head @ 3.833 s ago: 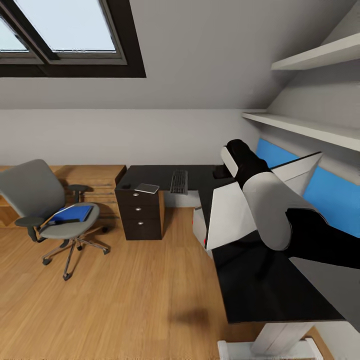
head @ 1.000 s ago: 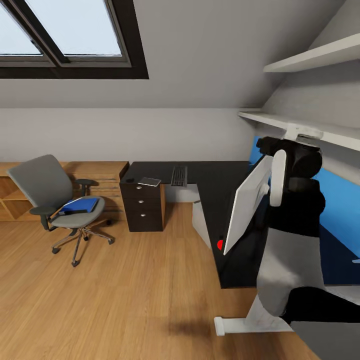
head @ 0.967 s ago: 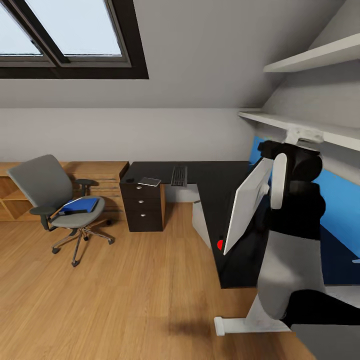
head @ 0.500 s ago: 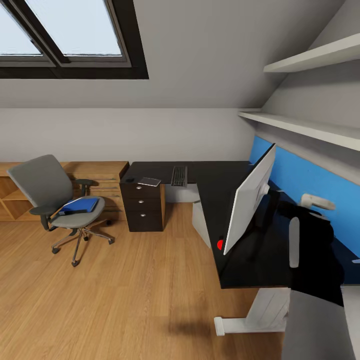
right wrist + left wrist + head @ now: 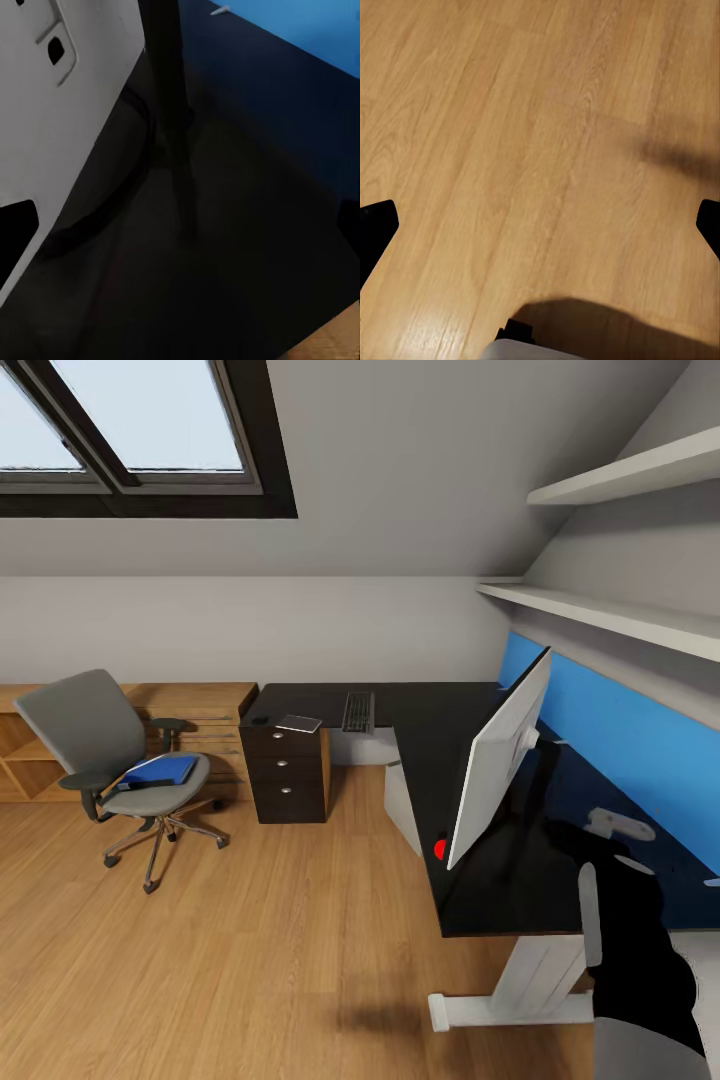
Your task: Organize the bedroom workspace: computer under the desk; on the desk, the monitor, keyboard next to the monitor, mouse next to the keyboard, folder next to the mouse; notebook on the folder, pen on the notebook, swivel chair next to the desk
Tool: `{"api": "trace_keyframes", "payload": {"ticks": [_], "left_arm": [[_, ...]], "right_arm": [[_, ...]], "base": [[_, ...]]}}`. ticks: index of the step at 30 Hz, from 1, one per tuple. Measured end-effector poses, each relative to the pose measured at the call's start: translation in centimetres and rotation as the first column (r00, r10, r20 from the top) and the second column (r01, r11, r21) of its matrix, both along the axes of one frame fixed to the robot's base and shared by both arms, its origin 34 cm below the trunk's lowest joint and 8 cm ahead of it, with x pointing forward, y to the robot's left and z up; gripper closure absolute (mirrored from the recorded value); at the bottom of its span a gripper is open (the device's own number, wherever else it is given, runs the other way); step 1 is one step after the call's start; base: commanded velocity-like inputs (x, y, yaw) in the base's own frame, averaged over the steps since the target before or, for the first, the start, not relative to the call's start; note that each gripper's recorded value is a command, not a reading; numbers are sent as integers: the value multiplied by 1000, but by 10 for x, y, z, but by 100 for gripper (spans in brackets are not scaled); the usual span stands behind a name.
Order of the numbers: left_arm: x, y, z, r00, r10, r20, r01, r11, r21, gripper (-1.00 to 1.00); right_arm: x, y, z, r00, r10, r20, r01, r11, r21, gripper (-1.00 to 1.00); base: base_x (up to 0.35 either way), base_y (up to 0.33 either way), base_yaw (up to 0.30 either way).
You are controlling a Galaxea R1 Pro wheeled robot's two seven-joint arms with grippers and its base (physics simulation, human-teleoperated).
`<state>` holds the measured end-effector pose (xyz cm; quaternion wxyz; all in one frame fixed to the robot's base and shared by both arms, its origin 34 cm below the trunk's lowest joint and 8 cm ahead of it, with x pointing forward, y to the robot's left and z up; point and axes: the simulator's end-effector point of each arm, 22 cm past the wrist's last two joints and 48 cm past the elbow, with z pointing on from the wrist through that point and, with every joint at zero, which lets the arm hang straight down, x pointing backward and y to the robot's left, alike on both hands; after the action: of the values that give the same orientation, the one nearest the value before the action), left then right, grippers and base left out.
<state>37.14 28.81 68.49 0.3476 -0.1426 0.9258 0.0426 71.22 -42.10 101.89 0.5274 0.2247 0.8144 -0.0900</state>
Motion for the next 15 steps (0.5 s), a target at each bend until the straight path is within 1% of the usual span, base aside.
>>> {"api": "trace_keyframes", "payload": {"ticks": [2,5,6,12,15], "left_arm": [[-1,0,0,1000,0,-1,0,1000,0,-100],[-1,0,-1,1000,0,-2,0,1000,0,-100],[-1,0,-1,1000,-1,-2,1,1000,1,-100],[-1,1,-1,1000,-1,-2,1,1000,1,-100],[-1,0,-1,1000,-1,-2,1,1000,1,-100]], "right_arm": [[0,7,-17,999,16,-29,-16,1000,14,-100],[1,12,-23,999,27,-40,-26,1000,17,-100],[3,18,-26,998,40,-46,-39,999,17,-100],[4,21,-28,998,48,-50,-47,999,16,-100],[4,22,-29,997,50,-52,-49,999,18,-100]], "base": [[0,0,0],[0,0,0],[0,0,0],[0,-7,0],[0,-161,0]]}}
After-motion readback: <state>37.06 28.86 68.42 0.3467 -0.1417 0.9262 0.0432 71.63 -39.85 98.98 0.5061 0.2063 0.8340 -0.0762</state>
